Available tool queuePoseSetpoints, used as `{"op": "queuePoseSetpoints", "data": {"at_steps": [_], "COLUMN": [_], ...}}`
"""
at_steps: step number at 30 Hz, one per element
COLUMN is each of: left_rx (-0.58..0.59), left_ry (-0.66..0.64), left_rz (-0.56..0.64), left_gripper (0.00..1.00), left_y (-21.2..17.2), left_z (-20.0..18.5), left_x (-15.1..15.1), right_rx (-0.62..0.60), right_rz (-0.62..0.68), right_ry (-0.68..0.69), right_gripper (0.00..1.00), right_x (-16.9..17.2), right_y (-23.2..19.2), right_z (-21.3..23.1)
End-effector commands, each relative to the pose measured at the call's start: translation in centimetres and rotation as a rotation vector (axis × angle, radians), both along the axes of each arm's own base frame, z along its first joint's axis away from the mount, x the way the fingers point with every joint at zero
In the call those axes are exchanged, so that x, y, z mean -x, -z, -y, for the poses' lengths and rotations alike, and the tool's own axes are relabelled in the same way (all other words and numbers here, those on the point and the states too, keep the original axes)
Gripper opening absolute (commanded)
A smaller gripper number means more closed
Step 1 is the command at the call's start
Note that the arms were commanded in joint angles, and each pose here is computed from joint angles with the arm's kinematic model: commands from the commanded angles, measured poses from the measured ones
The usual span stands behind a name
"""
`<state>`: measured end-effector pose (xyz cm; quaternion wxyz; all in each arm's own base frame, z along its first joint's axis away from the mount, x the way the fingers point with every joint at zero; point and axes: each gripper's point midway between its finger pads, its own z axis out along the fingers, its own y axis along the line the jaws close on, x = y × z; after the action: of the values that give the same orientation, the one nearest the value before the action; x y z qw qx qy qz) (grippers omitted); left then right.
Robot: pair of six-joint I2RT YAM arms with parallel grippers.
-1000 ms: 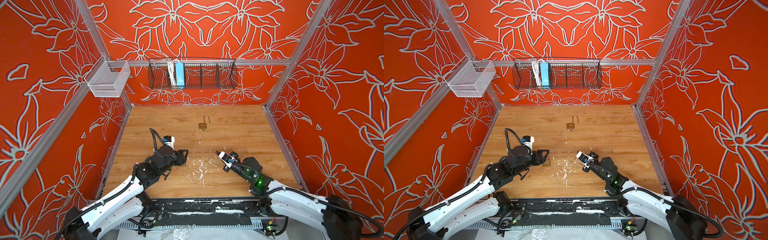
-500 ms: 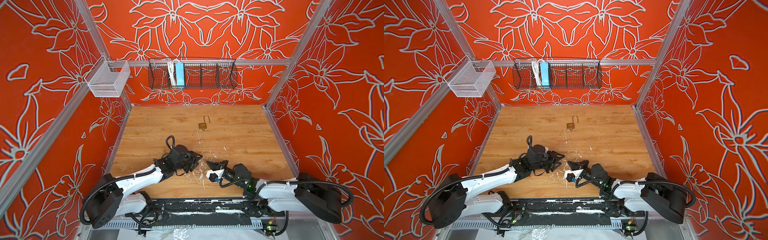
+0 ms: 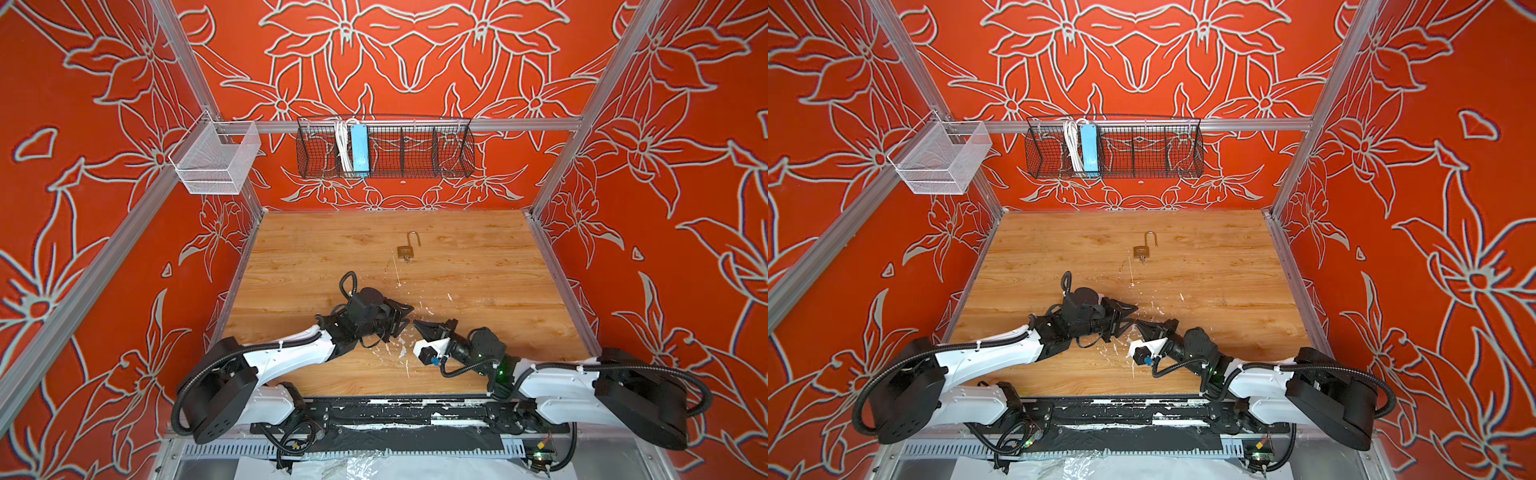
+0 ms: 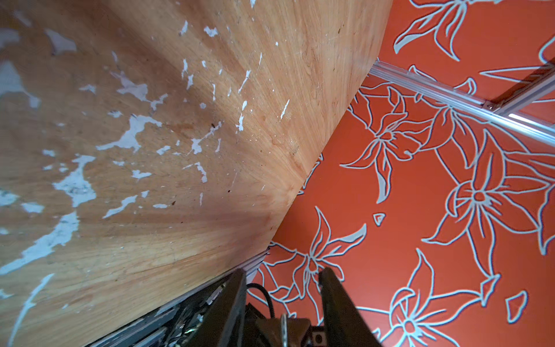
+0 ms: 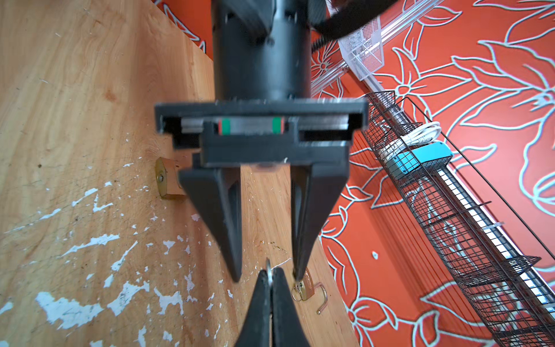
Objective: Unlock with the key
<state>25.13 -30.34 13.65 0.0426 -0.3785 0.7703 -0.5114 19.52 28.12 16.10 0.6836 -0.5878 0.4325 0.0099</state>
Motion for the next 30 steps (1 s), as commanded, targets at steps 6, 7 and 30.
{"op": "queuePoseSetpoints", "data": {"at_steps": [6,7,30], "left_rx": [0.08,0.078,-0.039], "left_ry": [-0.052,-0.06,-0.193], "left_rz": [0.018,0.021,0.269], "left_gripper": [0.15,0.14,0.0], "left_y": [-1.4,-1.4,-5.5], "left_z": [1.0,0.8,-5.0], "left_x": [-1.0,-1.0,-6.3], "right_rx": [-0.003,-0.003,-0.02], "right_rz": [0.025,0.025,-0.038], "right_ry": [-0.016,-0.017,0.057], "right_gripper": [0.0,0.0,0.98], "right_x": [0.5,0.5,-0.3], "right_y": [-0.4,-0.5,-1.2], "right_z": [0.1,0.1,1.0]}}
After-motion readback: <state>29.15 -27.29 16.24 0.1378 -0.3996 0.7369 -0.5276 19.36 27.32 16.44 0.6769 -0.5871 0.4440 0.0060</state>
